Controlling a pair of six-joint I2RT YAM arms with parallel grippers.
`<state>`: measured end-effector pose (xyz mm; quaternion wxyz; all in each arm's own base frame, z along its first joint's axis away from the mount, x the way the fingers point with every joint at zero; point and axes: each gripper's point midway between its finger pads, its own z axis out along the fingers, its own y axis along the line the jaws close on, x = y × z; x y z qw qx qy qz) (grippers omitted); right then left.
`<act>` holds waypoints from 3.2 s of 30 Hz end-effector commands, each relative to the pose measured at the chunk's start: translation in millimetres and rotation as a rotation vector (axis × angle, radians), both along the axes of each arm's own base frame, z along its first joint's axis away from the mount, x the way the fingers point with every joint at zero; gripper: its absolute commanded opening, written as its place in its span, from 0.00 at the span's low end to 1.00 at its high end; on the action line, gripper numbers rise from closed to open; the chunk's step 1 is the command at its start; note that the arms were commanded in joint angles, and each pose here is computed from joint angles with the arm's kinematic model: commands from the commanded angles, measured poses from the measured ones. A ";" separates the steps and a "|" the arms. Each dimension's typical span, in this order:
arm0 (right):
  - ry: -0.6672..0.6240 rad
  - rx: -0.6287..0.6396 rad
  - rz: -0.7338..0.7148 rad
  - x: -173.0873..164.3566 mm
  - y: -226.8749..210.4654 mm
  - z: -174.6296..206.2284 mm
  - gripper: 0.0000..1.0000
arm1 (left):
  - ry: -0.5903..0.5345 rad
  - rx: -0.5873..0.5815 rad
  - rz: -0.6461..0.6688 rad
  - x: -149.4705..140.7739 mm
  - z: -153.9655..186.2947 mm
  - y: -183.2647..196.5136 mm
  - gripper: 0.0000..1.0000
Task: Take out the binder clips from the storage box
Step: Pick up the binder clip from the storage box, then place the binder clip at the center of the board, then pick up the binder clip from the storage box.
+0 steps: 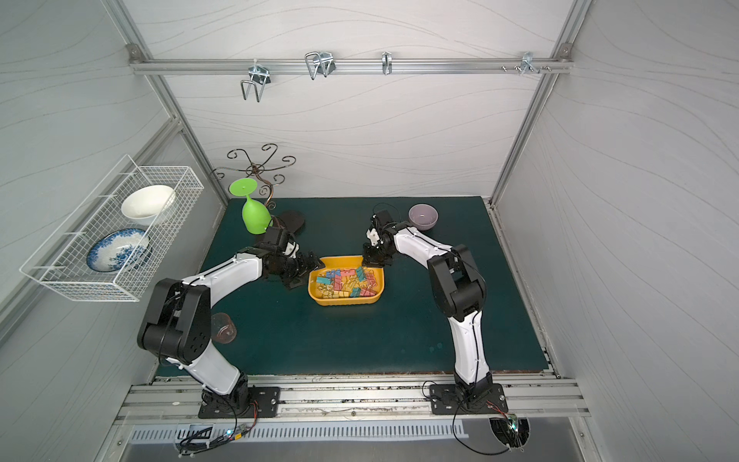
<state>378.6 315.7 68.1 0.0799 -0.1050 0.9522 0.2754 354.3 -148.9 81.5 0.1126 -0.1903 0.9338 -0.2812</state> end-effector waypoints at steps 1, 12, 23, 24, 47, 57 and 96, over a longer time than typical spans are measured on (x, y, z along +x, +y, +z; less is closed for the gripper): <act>0.014 0.013 0.020 2.6 5.0 -3.8 0.20 | -0.062 0.022 -0.021 -2.3 25.2 2.9 0.99; -0.034 -0.004 0.033 -0.4 -1.6 17.1 0.04 | -0.109 0.012 -0.085 -32.5 45.4 4.8 0.99; -0.165 0.005 0.013 12.5 -1.5 65.7 0.02 | -0.173 0.049 -0.069 -42.4 59.6 14.4 0.99; -0.164 0.012 0.007 11.9 -0.6 69.5 0.02 | -0.182 0.047 -0.068 -43.1 61.4 14.4 0.99; -0.104 -0.102 -1.194 -14.9 -182.4 29.9 0.00 | -0.294 0.158 -0.285 -64.3 85.6 -61.2 0.98; -0.125 -0.200 -1.416 9.0 -162.2 2.2 0.00 | -0.303 0.235 -0.293 -66.0 83.5 -48.2 0.99; -0.203 -0.230 -0.003 -74.9 -40.6 52.9 0.44 | -0.327 0.271 -0.259 -68.1 74.1 -34.0 0.98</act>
